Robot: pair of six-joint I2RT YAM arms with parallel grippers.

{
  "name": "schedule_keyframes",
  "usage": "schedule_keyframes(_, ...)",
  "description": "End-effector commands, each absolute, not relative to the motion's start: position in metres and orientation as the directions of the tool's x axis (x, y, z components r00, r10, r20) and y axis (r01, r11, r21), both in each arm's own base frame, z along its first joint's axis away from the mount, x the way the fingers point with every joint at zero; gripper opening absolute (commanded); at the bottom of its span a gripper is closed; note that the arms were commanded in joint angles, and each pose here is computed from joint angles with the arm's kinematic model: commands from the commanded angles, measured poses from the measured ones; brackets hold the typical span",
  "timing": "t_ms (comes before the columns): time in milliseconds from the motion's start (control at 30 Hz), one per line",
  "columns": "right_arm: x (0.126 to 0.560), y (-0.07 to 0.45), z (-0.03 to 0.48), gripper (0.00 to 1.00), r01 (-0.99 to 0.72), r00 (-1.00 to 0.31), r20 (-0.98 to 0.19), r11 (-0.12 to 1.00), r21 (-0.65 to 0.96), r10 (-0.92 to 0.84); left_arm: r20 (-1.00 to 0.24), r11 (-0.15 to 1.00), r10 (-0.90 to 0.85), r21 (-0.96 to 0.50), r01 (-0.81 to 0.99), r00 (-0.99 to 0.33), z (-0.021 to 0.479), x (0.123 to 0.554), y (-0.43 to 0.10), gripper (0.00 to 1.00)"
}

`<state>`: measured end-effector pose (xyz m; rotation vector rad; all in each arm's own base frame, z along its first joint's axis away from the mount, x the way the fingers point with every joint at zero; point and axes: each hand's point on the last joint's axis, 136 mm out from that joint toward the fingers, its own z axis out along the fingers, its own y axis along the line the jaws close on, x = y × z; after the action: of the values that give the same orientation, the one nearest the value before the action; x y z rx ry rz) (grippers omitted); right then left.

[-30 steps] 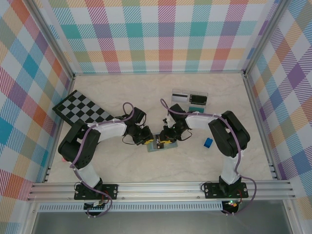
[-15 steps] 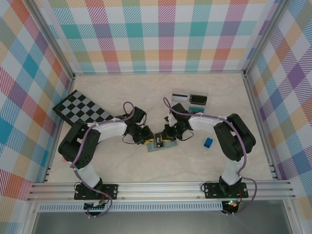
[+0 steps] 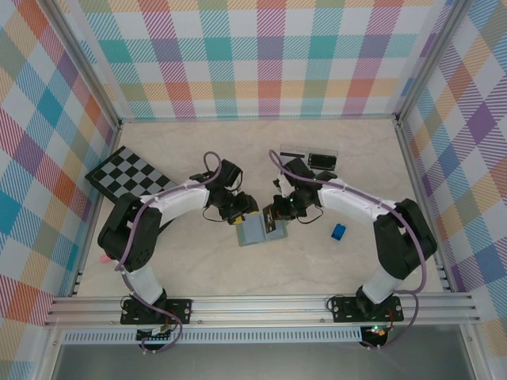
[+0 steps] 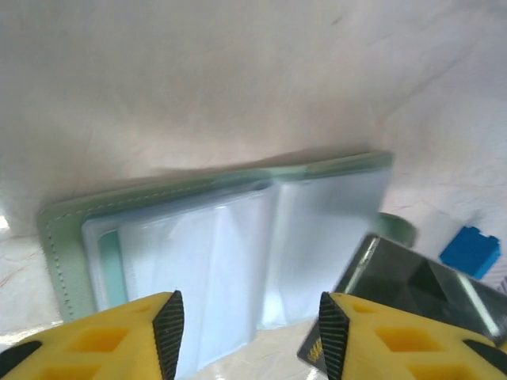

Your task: Take the credit cards out of the card holder

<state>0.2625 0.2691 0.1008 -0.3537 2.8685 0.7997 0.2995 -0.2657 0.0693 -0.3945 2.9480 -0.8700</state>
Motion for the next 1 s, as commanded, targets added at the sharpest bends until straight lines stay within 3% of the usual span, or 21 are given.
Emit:
schedule_keyframes(0, 0.277, 0.266, 0.155, 0.00, -0.391, -0.900, -0.363, 0.810, 0.436, -0.239, -0.022, 0.815, -0.292, -0.528, -0.237, -0.956, 0.100, 0.306, -0.245, 0.57)
schedule_keyframes(333, 0.337, 0.216, 0.236, 0.00, -0.535, -0.695, -0.642, 0.829, 0.163, -0.322, -0.140, 0.821, -0.374, -0.509, -0.257, -0.917, 0.141, 0.305, -0.180, 0.88)
schedule_keyframes(467, 0.360, 0.192, 0.262, 0.00, -0.583, -0.616, -0.700, 0.807, 0.096, -0.362, -0.183, 0.830, -0.363, -0.509, -0.228, -0.914, 0.148, 0.299, -0.166, 0.99)
schedule_keyframes(600, 0.376, 0.177, 0.273, 0.00, -0.702, -0.426, -0.746, 0.707, -0.086, -0.513, -0.215, 0.836, -0.344, -0.513, -0.194, -0.914, 0.152, 0.293, -0.160, 1.00)
schedule_keyframes(733, 0.397, 0.153, 0.283, 0.00, -0.730, -0.368, -0.746, 0.670, -0.138, -0.555, -0.218, 0.835, -0.338, -0.519, -0.184, -0.915, 0.152, 0.290, -0.159, 1.00)
schedule_keyframes(967, 0.426, 0.124, 0.256, 0.00, -0.820, -0.274, -0.592, 0.506, -0.268, -0.758, -0.200, 0.826, -0.336, -0.533, -0.186, -0.921, 0.146, 0.288, -0.162, 1.00)
